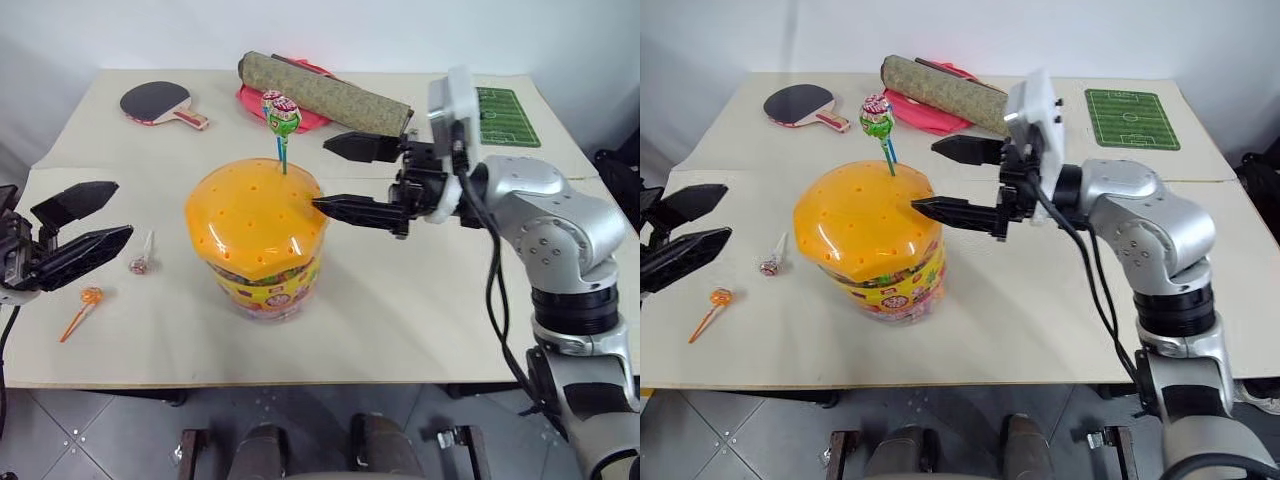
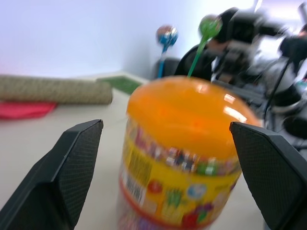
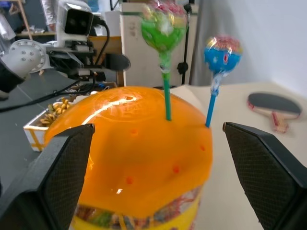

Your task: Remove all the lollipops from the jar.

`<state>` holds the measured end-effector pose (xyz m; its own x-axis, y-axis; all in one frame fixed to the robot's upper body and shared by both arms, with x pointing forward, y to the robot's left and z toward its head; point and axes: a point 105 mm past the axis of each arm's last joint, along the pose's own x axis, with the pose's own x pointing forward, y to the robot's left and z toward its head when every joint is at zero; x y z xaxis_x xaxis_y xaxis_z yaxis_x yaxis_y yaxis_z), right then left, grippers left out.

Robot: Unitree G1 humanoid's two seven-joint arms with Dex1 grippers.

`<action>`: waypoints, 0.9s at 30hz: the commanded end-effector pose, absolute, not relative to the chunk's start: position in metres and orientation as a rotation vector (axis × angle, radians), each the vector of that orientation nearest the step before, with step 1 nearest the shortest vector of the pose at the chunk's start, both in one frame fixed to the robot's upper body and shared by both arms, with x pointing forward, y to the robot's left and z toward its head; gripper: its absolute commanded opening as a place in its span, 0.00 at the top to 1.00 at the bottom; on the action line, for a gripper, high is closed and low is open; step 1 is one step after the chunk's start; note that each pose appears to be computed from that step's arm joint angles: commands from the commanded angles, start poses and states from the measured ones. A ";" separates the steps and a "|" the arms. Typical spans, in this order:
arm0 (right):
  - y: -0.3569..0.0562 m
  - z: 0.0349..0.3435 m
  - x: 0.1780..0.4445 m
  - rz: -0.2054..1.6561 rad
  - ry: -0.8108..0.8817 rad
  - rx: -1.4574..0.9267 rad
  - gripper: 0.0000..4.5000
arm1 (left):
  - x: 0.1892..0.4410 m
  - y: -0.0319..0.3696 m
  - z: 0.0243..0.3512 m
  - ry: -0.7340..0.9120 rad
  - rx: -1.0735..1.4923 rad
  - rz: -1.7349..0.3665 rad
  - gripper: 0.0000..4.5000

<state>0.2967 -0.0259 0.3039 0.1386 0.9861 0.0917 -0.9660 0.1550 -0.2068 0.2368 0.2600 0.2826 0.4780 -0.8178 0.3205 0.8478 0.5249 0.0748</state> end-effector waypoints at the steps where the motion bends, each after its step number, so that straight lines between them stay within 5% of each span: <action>1: -0.011 0.316 0.294 1.422 -0.261 -0.118 0.00 | 0.234 0.256 0.293 -0.396 -0.101 -1.038 0.00; 6: 0.000 0.321 0.297 1.427 -0.281 -0.083 0.00 | 0.233 0.252 0.291 -0.393 -0.097 -1.071 0.00; 20: 0.001 0.337 0.300 1.414 -0.436 -0.027 0.99 | 0.231 0.243 0.289 -0.408 -0.114 -1.138 0.00; 24: -0.026 0.363 0.287 1.517 -0.640 0.115 0.99 | 0.234 0.237 0.292 -0.422 -0.122 -1.192 0.00; 27: -0.057 0.361 0.288 1.537 -0.584 0.093 0.99 | 0.235 0.231 0.293 -0.422 -0.084 -1.225 0.00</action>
<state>0.2923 -0.0300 0.3521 -0.0605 0.9031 0.4251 -0.9597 0.0644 -0.2734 0.2389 0.2349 0.2869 0.3160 -0.8749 0.3669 0.9204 0.3766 0.1053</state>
